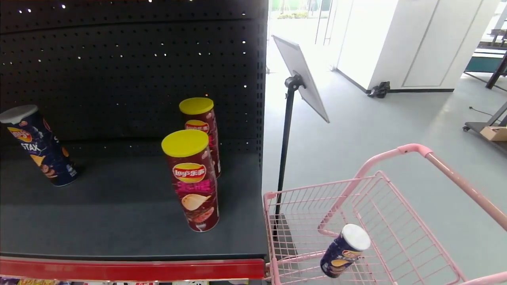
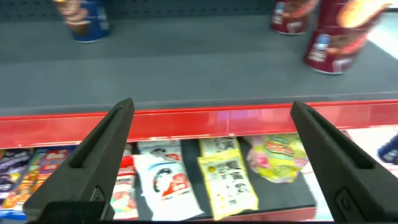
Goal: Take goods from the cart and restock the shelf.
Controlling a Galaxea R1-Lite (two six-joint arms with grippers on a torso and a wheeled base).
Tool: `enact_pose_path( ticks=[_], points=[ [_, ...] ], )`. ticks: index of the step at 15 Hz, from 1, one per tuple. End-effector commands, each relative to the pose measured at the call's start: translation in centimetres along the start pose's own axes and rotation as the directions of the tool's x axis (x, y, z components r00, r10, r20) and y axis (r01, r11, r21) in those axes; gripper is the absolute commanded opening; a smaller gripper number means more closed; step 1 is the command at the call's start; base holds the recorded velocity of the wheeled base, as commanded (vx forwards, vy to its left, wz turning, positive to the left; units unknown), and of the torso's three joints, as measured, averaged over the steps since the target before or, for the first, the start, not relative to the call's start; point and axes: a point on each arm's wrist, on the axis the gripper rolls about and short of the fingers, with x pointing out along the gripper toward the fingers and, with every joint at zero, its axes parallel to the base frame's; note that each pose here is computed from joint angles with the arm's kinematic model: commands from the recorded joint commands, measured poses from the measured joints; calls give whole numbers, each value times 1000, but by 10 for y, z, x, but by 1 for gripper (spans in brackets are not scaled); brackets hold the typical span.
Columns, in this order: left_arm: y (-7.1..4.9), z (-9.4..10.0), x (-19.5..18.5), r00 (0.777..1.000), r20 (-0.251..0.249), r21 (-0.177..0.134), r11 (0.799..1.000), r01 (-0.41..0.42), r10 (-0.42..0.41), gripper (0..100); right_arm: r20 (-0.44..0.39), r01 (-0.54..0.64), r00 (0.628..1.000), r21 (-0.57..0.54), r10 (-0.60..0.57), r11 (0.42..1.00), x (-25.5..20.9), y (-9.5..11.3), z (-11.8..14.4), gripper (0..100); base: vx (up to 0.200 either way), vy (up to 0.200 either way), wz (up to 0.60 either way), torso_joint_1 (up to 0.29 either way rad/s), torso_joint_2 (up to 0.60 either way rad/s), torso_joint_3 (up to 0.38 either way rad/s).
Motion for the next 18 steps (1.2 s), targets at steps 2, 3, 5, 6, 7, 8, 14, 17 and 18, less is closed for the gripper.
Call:
enact_pose_path(
  ticks=[2,3,5,6,7,8,14,17,18],
  points=[
    [0,0,0,1000,0,-2,1000,0,0,100,-1,0,1000,0,0,1000,0,0,0,100,0,0,0,0,0,0],
    [0,0,0,1000,0,-2,1000,0,0,100,-1,0,1000,0,0,1000,0,0,0,100,0,0,0,0,0,0],
    [0,0,0,1000,0,-2,1000,0,0,100,-1,0,1000,1,0,1000,0,0,0,100,0,0,0,0,0,0],
    [0,0,0,1000,0,-2,1000,0,0,100,-1,0,1000,1,0,1000,0,0,0,100,0,0,0,0,0,0],
    [0,0,0,1000,0,-2,1000,0,0,100,-1,0,1000,0,0,1000,0,0,0,100,0,0,0,0,0,0],
    [0,0,0,1000,0,-2,1000,0,0,100,-1,0,1000,0,0,1000,0,0,0,100,0,0,0,0,0,0],
    [0,0,0,1000,0,-2,1000,0,0,100,0,0,1000,4,0,1000,0,0,0,100,0,0,0,-62,144,77],
    [0,0,0,1000,0,-2,1000,0,0,100,0,-1,1000,6,1,1000,0,0,0,100,0,0,0,-147,346,188],
    [0,0,0,1000,0,-2,1000,0,0,100,0,-3,1000,8,3,1000,0,0,0,100,0,0,0,-159,344,188]
  ],
)
